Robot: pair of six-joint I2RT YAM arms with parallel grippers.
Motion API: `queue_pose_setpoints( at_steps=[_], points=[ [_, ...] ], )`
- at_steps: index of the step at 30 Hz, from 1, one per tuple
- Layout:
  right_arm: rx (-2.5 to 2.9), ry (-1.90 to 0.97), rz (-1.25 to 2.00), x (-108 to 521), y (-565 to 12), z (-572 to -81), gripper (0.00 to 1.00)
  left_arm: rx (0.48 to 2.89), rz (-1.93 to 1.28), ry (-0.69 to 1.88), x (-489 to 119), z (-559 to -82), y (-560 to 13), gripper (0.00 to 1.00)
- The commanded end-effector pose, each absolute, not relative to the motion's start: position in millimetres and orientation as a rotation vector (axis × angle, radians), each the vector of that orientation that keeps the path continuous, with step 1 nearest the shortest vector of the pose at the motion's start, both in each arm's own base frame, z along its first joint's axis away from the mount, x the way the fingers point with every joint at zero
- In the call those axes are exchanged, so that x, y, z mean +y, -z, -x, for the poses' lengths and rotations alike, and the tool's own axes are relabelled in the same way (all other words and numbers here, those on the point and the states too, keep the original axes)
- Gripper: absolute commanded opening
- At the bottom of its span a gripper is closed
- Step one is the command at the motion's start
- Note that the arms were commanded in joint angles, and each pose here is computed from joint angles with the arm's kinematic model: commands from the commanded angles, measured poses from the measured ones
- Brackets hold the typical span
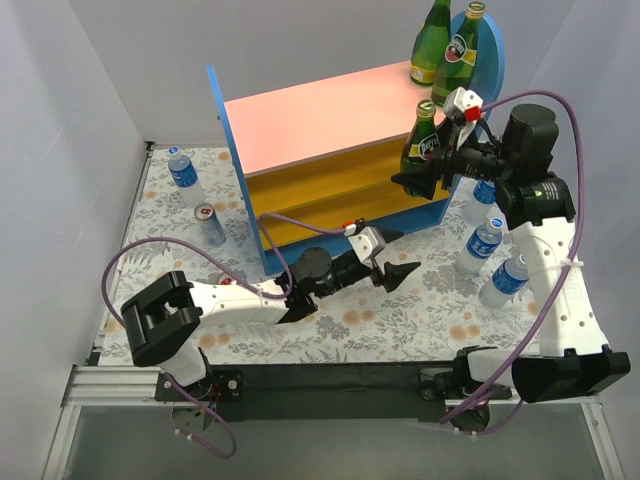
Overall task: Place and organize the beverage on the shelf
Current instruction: Place the drink on the shelf.
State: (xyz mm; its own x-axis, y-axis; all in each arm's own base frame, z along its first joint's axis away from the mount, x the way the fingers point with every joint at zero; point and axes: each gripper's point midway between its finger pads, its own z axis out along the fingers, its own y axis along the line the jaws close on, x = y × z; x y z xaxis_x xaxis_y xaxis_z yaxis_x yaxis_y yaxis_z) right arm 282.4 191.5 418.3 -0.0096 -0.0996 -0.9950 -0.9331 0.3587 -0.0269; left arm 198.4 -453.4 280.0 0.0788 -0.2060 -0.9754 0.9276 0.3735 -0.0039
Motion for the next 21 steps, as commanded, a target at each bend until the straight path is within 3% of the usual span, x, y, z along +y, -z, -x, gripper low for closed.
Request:
queue_pose_setpoints(
  at_steps=[1,21],
  points=[
    [1.223,-0.811,1.039,199,-487,-272,0.01,1.049,-0.701,0.983,-455,-208,-330,0.69],
    [1.172,-0.732,0.917,217,-547,-350,0.01,1.08,-0.663,0.956,-452,-222,-329,0.69]
  ],
)
